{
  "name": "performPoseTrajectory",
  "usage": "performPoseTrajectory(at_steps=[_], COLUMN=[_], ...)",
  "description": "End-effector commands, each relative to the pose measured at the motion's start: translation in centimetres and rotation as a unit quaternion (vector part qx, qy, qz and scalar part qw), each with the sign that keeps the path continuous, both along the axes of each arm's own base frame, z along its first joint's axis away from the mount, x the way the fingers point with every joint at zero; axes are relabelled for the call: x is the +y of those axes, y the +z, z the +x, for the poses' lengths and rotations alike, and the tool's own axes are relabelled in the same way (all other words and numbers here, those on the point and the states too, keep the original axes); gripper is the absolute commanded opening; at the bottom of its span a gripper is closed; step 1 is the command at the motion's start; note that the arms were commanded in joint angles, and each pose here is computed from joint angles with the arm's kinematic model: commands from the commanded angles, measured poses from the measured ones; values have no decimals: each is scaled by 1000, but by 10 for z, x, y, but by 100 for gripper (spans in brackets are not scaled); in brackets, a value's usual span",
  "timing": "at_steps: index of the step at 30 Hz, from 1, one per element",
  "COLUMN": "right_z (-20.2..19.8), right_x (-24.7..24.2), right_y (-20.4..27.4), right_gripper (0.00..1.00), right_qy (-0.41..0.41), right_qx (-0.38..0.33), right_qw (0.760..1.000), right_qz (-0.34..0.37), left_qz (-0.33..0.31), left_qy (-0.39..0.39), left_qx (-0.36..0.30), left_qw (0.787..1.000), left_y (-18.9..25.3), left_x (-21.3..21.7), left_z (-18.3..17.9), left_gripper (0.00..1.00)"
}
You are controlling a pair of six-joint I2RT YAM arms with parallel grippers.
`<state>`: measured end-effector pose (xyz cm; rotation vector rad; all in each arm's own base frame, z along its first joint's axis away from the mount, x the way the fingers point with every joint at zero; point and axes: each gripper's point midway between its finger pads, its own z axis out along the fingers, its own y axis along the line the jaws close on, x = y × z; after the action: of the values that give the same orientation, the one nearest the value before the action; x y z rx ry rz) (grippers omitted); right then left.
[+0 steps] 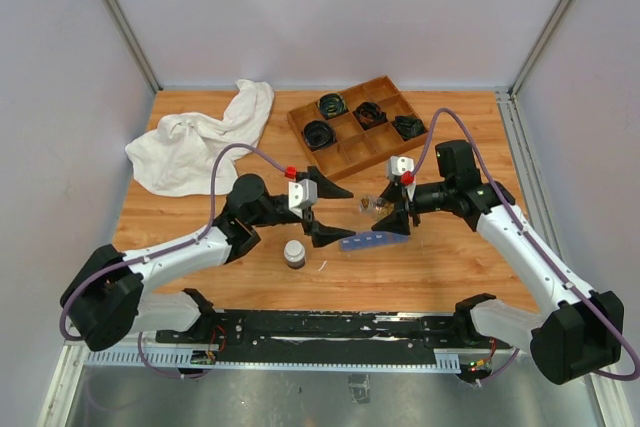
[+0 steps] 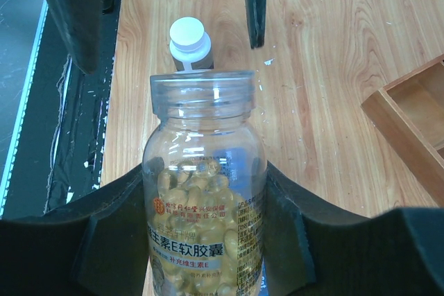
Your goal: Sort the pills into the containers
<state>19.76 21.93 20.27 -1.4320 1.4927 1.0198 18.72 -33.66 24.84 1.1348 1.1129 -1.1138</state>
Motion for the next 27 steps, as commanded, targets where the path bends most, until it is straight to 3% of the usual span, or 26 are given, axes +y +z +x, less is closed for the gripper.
performPoseTrajectory(at_steps=[1,12,27], right_z=[-3,-3,-3], right_x=[4,4,4], right_y=[14,13,13], right_gripper=[1,1,1], right_qy=[18,18,18], right_qx=[-13,-13,-13], right_qw=[1000,1000,1000], right_qz=[16,17,17], left_qz=[-25,-24,-37], left_qy=[-15,-2,-31], left_qx=[-87,-64,-38], left_qw=[996,998,998], left_y=[21,26,26], left_x=[-8,-19,-25], left_z=[7,29,23], left_gripper=[88,73,70])
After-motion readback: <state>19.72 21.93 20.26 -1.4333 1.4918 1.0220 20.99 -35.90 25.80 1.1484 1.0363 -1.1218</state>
